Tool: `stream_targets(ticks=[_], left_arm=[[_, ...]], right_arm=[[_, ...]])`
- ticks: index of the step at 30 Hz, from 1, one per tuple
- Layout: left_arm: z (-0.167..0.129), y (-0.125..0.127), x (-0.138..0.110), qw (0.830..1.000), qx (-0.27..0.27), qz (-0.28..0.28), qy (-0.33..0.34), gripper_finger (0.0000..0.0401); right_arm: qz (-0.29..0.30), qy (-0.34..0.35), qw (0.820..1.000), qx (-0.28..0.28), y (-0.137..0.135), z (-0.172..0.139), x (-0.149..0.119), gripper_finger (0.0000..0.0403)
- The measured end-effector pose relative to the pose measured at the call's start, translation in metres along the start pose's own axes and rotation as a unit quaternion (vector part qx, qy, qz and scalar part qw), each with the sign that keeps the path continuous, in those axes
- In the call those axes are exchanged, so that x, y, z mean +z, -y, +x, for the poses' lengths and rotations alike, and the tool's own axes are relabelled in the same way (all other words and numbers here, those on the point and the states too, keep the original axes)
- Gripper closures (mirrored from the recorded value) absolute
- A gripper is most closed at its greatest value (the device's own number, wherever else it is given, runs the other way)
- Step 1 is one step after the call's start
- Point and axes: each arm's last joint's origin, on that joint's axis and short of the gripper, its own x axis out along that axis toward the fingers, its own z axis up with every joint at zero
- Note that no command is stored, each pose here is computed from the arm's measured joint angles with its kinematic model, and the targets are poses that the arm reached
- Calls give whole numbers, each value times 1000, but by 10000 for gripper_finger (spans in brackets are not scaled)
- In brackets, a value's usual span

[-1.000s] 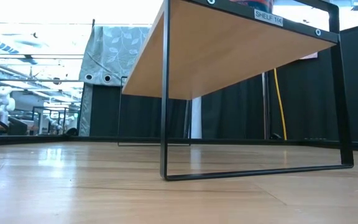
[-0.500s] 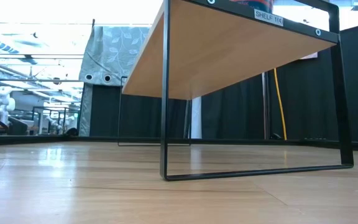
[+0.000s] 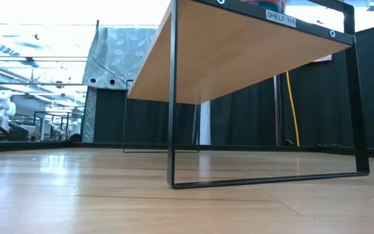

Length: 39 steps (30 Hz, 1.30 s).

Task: Stack canned seafood by type on shelf
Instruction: Stack the blue and pink tuna can on top of the other blue and pink tuna can on the shelf

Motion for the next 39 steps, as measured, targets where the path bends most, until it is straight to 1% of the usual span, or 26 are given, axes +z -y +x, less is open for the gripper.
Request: stream_targets(ticks=[4, 8, 12, 20, 22, 26, 31, 35, 39], left_arm=[[0, 0, 0, 1000, -2, -1, 0, 190], [1, 0, -2, 1000, -10, -22, 6, 177], [2, -1, -4, 999, -13, -39, 7, 174], [3, 0, -6, 998, -26, -53, 13, 173], [4, -1, -7, 997, -27, -73, 11, 172], [8, -2, -13, 991, -49, -121, 19, 172], [8, -5, -14, 989, -50, -137, 24, 172], [5, -7, -13, 987, -63, -146, 37, 172], [3, -11, -12, 980, -74, -179, 51, 172]], right_arm=[[0, -2, 1000, -1, 0, 0, -1, 69], [0, -3, 1000, -1, 0, 0, -1, 69], [0, -3, 1000, -2, 0, 0, -1, 69], [1, -7, 1000, -3, 1, 0, -1, 69], [2, -9, 1000, -4, 1, 0, -2, 69], [0, -9, 1000, -4, 1, 0, -2, 69], [0, -9, 1000, -4, 1, 0, -2, 69], [0, -10, 1000, -4, 1, 0, -2, 69], [0, -10, 1000, -5, 1, 0, -2, 69]])
